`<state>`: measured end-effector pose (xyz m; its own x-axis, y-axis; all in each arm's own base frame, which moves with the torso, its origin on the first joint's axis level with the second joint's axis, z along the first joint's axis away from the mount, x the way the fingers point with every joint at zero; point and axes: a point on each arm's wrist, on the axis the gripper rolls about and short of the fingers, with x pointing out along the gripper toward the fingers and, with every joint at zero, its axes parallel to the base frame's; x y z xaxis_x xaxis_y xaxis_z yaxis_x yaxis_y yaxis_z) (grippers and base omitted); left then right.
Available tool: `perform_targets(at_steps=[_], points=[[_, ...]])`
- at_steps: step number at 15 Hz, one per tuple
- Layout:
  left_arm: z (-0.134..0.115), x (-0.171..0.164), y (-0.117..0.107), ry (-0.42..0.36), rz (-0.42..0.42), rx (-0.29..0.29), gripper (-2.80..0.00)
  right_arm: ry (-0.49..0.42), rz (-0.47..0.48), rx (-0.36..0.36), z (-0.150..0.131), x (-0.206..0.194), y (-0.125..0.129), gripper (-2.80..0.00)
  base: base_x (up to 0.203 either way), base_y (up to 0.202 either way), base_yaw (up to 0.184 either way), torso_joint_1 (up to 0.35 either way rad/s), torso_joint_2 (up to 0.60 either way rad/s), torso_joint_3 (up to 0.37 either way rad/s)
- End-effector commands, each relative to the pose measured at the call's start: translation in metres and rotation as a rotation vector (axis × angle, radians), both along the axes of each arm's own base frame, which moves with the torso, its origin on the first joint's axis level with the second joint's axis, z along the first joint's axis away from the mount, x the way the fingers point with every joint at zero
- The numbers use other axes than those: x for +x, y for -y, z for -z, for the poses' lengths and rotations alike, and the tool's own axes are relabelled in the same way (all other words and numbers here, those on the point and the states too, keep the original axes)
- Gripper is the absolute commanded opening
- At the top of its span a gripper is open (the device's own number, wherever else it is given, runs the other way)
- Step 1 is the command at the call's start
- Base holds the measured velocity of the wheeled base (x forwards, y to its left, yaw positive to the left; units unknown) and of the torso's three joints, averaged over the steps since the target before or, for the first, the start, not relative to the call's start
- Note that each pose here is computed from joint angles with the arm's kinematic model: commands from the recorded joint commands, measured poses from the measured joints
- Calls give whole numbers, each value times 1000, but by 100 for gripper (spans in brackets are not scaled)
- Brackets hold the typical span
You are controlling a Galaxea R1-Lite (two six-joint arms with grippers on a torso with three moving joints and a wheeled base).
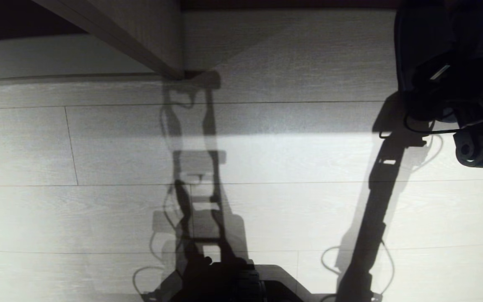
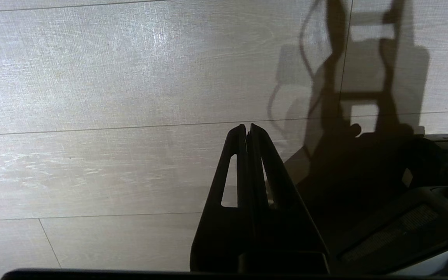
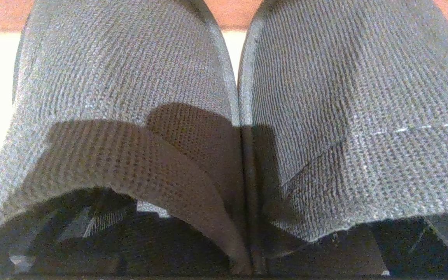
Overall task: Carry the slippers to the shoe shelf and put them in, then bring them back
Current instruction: Pick up the slippers on the floor
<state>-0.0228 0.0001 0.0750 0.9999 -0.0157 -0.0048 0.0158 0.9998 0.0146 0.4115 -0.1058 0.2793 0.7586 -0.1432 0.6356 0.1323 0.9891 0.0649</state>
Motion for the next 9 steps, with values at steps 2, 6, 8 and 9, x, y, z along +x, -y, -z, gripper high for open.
perform_targets(at_steps=[2, 6, 8, 9], points=[[0, 0, 0, 0, 0, -1, -280, 23, 3, -6, -1, 5, 1, 0, 0, 0, 0, 0, 0, 0], [0, 0, 0, 0, 0, -1, -280, 23, 3, -6, -1, 6, 2, 0, 0, 0, 0, 0, 0, 0], [0, 0, 0, 0, 1, -1, -280, 21, 3, -6, -1, 6, 2, 0, 0, 0, 0, 0, 0, 0], [0, 0, 0, 0, 0, 1, -280, 23, 3, -4, -3, 4, 1, 0, 0, 0, 0, 0, 0, 0]])
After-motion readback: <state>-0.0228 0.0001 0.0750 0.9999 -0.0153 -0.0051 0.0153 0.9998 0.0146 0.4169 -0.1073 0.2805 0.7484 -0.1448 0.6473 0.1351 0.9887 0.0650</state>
